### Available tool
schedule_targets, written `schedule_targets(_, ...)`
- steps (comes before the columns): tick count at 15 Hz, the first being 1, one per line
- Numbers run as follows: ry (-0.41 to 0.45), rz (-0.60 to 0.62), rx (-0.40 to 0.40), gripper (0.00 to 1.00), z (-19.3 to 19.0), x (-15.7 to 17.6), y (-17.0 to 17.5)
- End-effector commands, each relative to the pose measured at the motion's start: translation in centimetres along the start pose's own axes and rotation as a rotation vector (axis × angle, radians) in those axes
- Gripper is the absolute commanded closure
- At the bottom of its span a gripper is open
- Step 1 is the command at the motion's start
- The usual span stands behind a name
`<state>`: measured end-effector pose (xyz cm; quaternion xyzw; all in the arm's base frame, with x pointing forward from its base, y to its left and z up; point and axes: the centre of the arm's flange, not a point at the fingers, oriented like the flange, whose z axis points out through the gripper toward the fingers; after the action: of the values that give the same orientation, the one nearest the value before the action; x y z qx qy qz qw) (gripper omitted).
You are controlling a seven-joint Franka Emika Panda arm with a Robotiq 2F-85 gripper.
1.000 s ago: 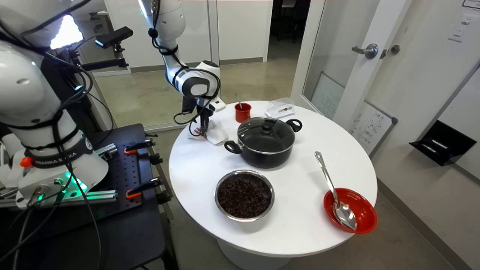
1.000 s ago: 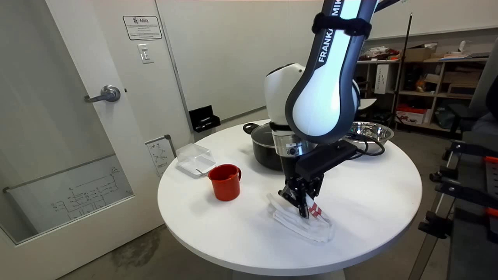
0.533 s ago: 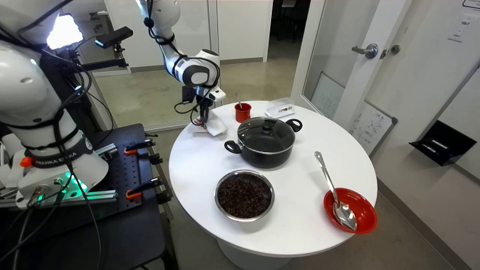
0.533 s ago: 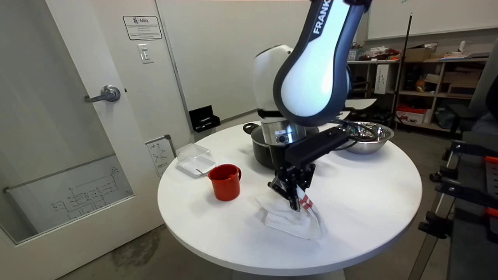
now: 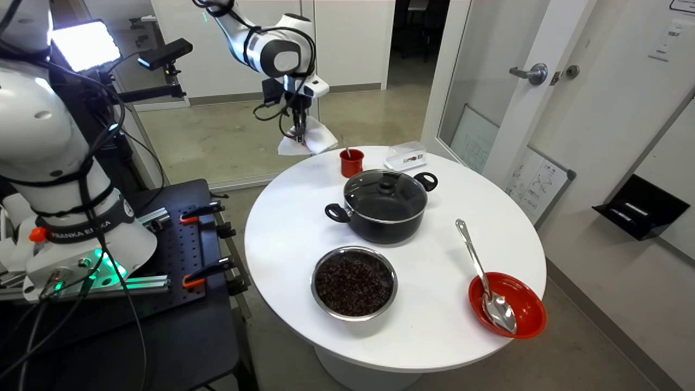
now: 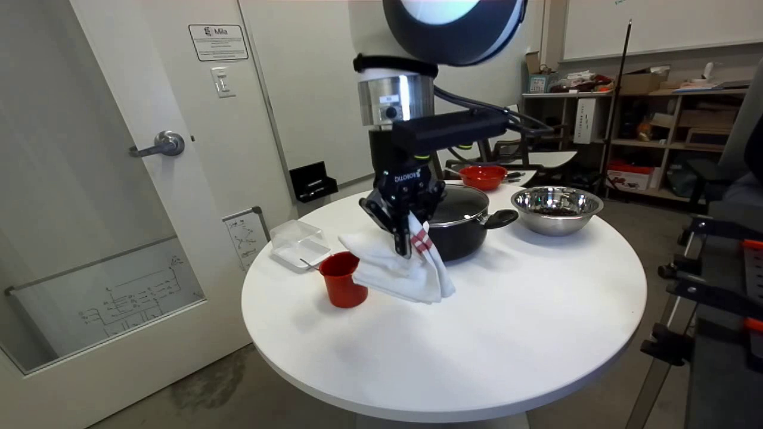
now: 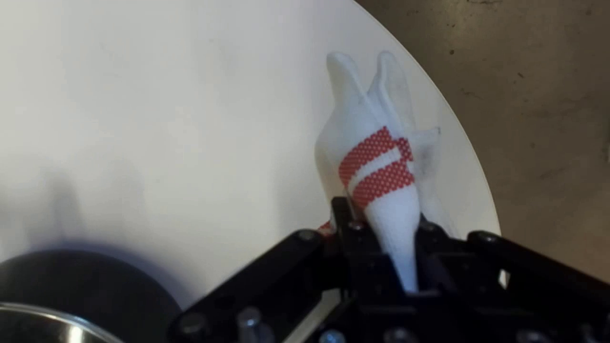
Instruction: Use the towel to wipe the top of the pot
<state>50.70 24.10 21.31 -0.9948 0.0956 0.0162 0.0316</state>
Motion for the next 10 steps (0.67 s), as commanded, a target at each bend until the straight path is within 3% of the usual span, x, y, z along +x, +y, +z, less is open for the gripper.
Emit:
schedule_targets(1,0.040,0.103,0.034,0.97,-4.0,0.1,0.8)
schedule_targets(7,0.086,0.343,0.112,0.97,-8.0,2.1,5.1)
schedule_targets(10,0.069,0.477,0.154,0.97,-9.5,2.6,8.2)
